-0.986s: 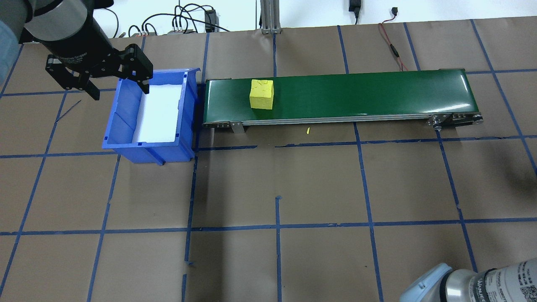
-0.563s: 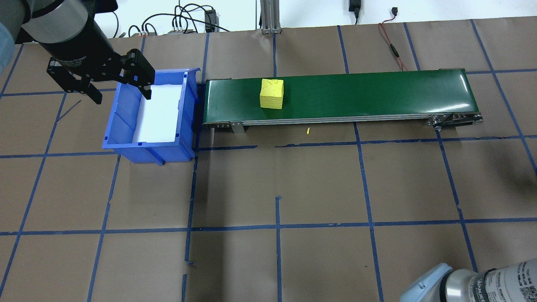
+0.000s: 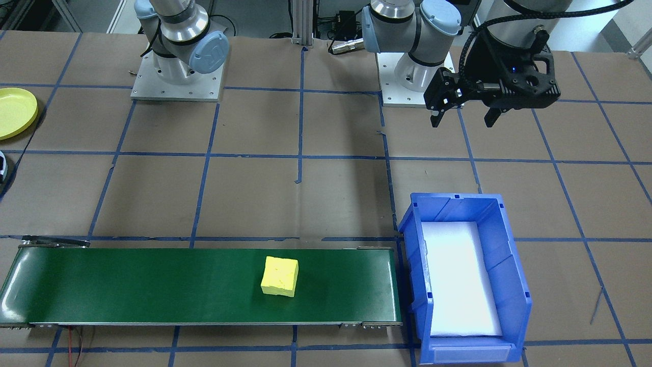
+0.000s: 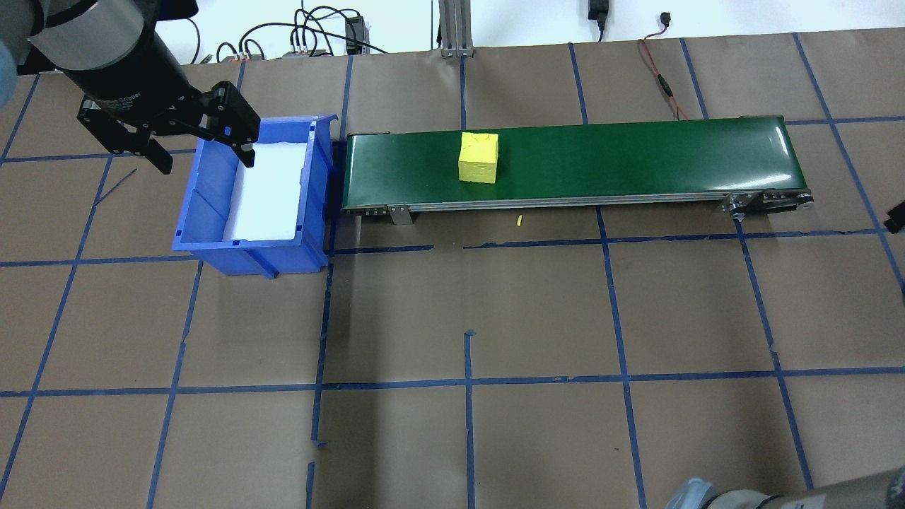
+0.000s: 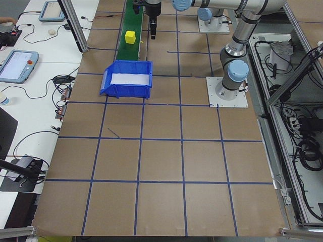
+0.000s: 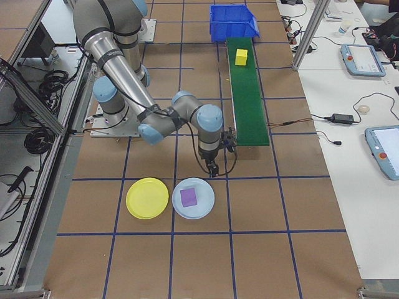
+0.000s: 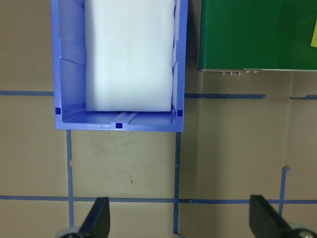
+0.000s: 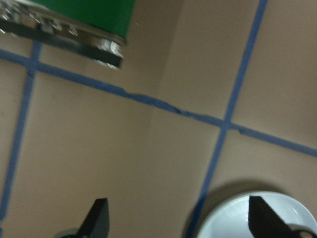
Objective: Move block left to right into plate
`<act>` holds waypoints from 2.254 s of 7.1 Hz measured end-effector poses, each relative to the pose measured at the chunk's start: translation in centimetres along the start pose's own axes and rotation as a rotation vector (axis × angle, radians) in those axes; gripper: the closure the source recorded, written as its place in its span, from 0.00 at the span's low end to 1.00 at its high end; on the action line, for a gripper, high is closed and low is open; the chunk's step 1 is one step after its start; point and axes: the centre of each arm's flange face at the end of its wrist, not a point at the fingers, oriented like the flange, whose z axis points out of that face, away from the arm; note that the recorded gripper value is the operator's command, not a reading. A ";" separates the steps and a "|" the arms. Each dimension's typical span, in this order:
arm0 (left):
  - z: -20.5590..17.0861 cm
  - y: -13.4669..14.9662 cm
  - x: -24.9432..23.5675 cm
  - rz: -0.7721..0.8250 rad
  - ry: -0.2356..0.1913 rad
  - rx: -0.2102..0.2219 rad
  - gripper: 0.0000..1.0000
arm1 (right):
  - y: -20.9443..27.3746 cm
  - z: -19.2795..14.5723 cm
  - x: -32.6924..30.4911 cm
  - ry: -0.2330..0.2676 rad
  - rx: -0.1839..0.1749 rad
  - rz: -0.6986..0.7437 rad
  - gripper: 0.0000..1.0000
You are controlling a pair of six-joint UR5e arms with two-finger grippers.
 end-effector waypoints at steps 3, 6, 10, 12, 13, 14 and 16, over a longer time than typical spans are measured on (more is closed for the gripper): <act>0.1 0.0 0.0 -0.003 0.003 -0.002 0.00 | -9.9 -3.9 -15.2 -0.019 0.021 0.120 0.00; 0.2 0.0 0.0 -0.004 0.003 -0.003 0.00 | -13.3 -4.4 -24.5 -0.109 0.017 0.266 0.00; 0.2 0.0 0.0 -0.005 0.003 -0.003 0.00 | -16.0 -1.1 -27.9 -0.234 0.017 0.345 0.00; 0.2 0.0 0.0 -0.005 0.003 -0.003 0.00 | -18.2 -0.4 -27.6 -0.278 0.036 0.386 0.00; 0.2 0.0 0.0 -0.005 0.003 -0.004 0.00 | -19.8 -0.4 -27.1 -0.292 0.048 0.414 0.00; 0.2 0.0 0.0 -0.005 0.003 -0.004 0.00 | -21.0 -0.6 -26.8 -0.307 0.062 0.428 0.00; 0.2 0.0 0.0 -0.005 0.003 -0.003 0.00 | -22.4 -0.6 -26.7 -0.360 0.078 0.448 0.00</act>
